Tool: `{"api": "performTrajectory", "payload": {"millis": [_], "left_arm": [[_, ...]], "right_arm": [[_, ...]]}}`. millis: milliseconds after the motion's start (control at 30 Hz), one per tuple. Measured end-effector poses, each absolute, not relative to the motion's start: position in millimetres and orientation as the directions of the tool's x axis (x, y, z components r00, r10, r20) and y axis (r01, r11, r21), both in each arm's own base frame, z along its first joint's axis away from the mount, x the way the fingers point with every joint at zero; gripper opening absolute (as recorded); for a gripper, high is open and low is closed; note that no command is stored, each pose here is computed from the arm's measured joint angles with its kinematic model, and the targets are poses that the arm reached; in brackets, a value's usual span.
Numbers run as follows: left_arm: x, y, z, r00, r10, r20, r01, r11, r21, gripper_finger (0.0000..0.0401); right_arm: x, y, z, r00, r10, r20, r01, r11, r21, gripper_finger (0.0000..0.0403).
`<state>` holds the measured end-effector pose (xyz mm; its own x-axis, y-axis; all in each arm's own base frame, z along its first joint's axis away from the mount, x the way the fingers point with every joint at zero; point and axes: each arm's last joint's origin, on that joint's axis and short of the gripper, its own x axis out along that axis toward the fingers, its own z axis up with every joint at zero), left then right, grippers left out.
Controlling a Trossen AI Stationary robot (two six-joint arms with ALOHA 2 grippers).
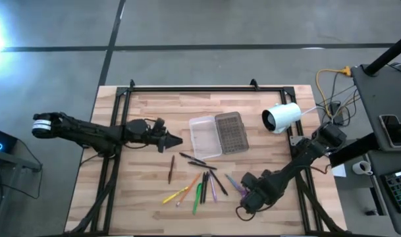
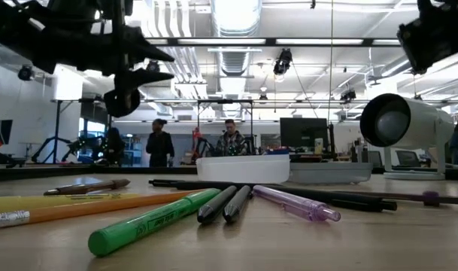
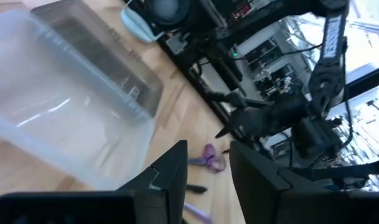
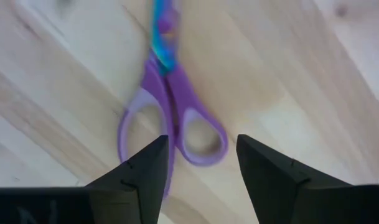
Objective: Pick & place school supplies into a supply box
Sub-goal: Put the purple scissors into the supply box
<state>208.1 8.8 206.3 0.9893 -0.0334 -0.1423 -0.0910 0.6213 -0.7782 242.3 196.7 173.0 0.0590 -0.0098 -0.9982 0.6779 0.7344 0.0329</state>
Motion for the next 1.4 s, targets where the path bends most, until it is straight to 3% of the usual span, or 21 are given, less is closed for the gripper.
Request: {"api": "performTrajectory", "payload": {"millis": [233, 700, 867, 1167, 1400], "left_arm": [[209.1, 8.9, 208.9, 0.990, -0.033, -0.136, -0.089, 0.605, -0.791, 0.0104], [207.3, 7.1, 202.2, 0.983, -0.063, -0.174, -0.108, 0.572, -0.814, 0.0104], [206.6, 7.1, 199.2, 0.977, -0.063, -0.204, -0.133, 0.570, -0.811, 0.0104], [206.4, 7.1, 198.5, 0.976, -0.065, -0.210, -0.136, 0.570, -0.811, 0.0104], [206.2, 7.0, 197.7, 0.974, -0.065, -0.218, -0.143, 0.569, -0.810, 0.0104]], "right_arm": [[255.5, 211.3, 156.7, 0.029, -0.027, -0.999, 0.578, 0.816, -0.005, 0.0183], [254.6, 214.3, 142.7, -0.026, -0.027, -0.999, 0.646, 0.762, -0.037, 0.0172], [257.2, 219.6, 124.7, -0.095, -0.015, -0.995, 0.631, 0.773, -0.072, 0.0153], [260.4, 214.6, 128.9, -0.036, -0.086, -0.996, 0.635, 0.768, -0.089, 0.0100], [262.6, 208.8, 127.4, -0.076, -0.058, -0.995, 0.595, 0.798, -0.092, 0.0045]]}}
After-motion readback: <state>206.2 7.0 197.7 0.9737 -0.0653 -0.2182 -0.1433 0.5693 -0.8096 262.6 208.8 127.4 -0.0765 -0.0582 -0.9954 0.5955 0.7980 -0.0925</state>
